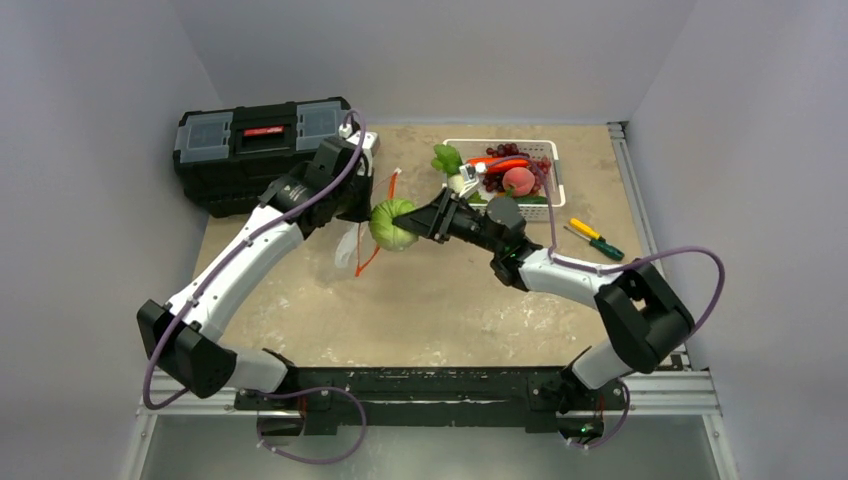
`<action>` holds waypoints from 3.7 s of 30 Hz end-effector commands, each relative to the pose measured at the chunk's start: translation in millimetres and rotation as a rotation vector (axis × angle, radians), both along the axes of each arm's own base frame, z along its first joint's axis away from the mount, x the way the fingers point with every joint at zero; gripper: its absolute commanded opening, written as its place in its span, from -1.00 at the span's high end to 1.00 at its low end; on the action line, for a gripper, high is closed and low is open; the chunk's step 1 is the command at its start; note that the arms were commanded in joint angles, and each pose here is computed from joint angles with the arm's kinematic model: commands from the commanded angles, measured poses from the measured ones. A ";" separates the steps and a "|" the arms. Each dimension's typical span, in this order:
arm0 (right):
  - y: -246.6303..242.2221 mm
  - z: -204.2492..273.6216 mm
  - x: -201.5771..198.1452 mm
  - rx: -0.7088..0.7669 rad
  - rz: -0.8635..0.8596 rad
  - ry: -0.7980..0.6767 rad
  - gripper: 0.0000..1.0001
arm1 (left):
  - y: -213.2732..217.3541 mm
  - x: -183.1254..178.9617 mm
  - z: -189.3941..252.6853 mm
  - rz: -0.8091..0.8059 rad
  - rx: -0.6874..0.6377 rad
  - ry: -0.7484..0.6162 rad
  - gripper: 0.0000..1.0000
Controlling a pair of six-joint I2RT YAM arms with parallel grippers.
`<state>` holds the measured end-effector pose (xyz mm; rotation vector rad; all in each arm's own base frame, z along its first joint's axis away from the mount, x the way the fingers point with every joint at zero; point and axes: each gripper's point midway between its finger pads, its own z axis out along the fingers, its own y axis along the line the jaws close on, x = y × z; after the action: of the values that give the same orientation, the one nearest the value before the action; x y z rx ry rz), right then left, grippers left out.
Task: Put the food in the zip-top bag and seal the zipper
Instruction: Place the fake vegetable in the zipper food storage bag, then adjust the zipper food storage bag at the center of the board.
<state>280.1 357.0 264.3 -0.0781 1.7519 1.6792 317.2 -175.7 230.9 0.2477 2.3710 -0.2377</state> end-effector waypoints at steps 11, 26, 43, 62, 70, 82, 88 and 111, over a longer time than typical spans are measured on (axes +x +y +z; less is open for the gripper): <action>0.0 -43.5 35.5 -0.303 -0.282 0.024 0.86 | -25.2 2.3 18.7 -0.072 -0.132 -0.034 1.00; 22.9 -9.8 41.8 -0.465 -0.231 -0.200 0.63 | -42.7 -3.7 3.7 -0.126 -0.190 0.091 1.00; -16.6 -18.2 80.4 0.027 -0.280 0.282 0.69 | -59.3 -10.1 8.3 -0.185 -0.236 0.080 1.00; 10.5 -49.7 -19.3 -0.416 0.108 -0.395 0.38 | -42.6 -1.3 4.5 -0.136 -0.153 0.032 1.00; 10.8 -24.6 12.9 -0.120 -0.026 -0.062 0.34 | -77.2 -16.3 12.4 -0.316 -0.290 0.041 1.00; -17.3 -38.6 37.9 0.137 -0.178 0.221 0.06 | -89.1 -25.3 11.6 -0.367 -0.322 0.069 1.00; -24.7 -23.3 58.3 0.190 -0.271 0.202 -0.12 | -89.0 -26.7 15.7 -0.371 -0.326 0.063 1.00; -76.1 -61.8 21.6 -0.644 -0.269 -0.045 -0.83 | -38.4 -3.8 22.9 -0.124 -0.178 -0.074 1.00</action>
<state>298.5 311.9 192.1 -0.0995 2.1096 1.1020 306.9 -219.3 242.2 0.3513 2.2849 -0.5098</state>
